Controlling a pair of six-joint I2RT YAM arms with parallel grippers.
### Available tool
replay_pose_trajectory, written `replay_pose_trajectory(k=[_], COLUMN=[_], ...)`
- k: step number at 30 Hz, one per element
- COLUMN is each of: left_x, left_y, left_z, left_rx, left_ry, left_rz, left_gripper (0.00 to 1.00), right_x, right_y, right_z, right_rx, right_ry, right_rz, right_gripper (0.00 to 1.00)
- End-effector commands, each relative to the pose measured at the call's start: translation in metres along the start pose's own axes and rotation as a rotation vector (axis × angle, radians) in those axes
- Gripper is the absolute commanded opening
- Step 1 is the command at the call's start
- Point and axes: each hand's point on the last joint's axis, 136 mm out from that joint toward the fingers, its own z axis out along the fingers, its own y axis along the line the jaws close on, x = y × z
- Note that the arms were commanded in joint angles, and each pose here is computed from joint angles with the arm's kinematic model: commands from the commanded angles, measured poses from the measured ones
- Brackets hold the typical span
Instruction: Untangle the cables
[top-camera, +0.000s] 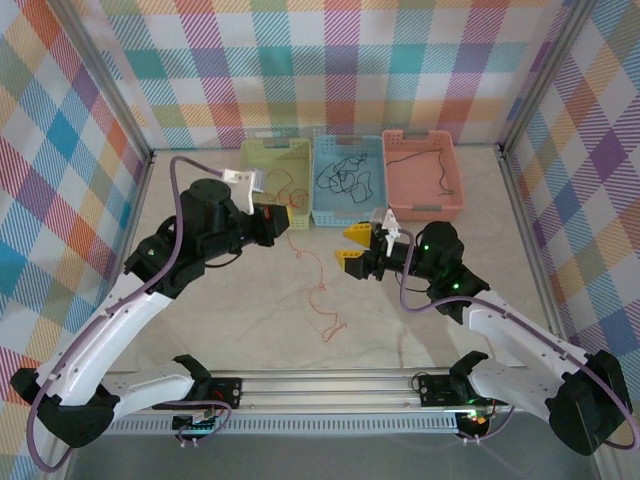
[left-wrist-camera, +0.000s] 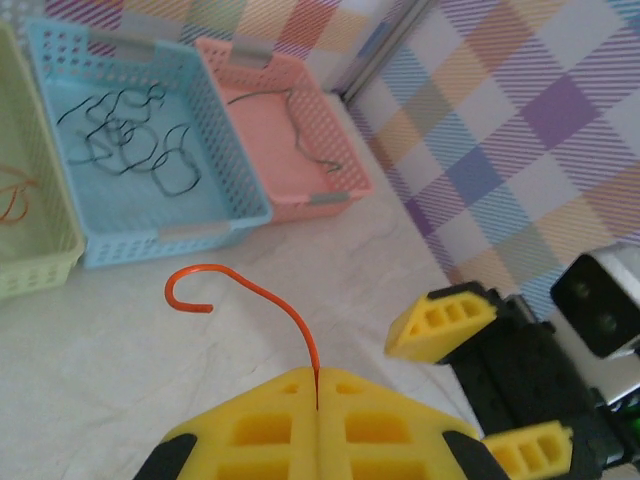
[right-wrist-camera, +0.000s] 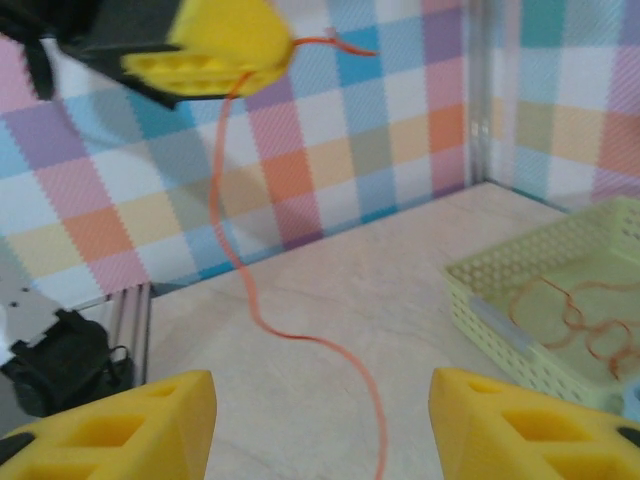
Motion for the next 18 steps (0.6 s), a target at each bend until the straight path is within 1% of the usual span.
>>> replay_pose_trajectory(k=[1,4,8,14,18], left_x=[-0.006,-0.012,-0.018,-0.02,-0.025], left_y=[-0.014,-0.022,-0.029,-0.038,-0.047], left_z=[0.002,0.004,0.003,0.0,-0.006], left_rx=[0.058,0.084,0.099,0.134,0.16], left_ry=[0.031,0.035,0.048,0.065,0.066], left_rz=[0.031,0.034,0.051,0.059,0.067], left_gripper=[0.0,0.0,0.0,0.0,0.0], right_x=[-0.008,-0.011,-0.017,-0.028,-0.027], right_y=[0.022,0.04,0.055,0.045,0.039], right_z=[0.013,0.026,0.044,0.065,0.072], right_rx=[-0.14,-0.245,-0.314,-0.283,-0.266], right_ry=[0.021,0.036,0.034,0.015,0.021], right_rz=[-0.03,-0.074,-0.166,-0.237,-0.25], right_gripper=[0.6,0.62,0.68,0.69,0.65])
